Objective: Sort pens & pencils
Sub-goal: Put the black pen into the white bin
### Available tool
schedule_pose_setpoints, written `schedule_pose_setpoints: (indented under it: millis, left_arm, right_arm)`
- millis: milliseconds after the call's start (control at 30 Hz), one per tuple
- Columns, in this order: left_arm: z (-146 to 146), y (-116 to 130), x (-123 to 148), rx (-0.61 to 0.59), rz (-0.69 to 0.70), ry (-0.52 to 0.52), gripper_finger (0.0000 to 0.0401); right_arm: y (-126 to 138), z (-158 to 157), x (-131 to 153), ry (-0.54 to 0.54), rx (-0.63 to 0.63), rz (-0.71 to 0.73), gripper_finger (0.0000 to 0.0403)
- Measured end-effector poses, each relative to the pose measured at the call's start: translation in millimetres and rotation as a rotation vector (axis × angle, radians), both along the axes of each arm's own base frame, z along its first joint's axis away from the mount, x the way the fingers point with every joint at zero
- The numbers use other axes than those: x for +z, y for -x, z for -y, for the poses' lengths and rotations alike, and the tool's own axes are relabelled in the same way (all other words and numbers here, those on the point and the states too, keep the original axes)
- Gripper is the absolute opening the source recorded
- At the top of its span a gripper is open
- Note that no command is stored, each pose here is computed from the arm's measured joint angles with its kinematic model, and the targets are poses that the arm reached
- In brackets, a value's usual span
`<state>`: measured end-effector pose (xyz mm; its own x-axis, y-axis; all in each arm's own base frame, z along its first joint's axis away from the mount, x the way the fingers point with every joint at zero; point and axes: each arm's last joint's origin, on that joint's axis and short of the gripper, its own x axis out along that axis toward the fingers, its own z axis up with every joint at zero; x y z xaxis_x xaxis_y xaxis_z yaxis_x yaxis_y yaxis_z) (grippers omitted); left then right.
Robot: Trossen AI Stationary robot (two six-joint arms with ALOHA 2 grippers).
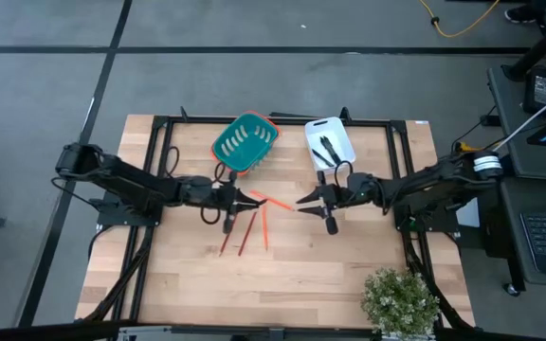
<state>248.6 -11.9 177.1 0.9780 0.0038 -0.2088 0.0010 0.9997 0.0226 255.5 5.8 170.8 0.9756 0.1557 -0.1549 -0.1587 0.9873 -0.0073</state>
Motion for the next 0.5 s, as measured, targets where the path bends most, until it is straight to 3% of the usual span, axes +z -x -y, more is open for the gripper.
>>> schedule_pose_setpoints:
  millis: [267,500]
  left_arm:
    - [-8.5,-20.9,-6.2,-0.013,0.017,-0.006,0.0018]
    - [-13.5,-42.8,-4.2,-0.075,0.02,-0.025,0.0018]
  right_arm:
    - [-19.4,0.2,6.5,0.024,-0.006,0.041,0.0157]
    - [-30.9,0.3,8.0,0.056,-0.002,0.044,0.0165]
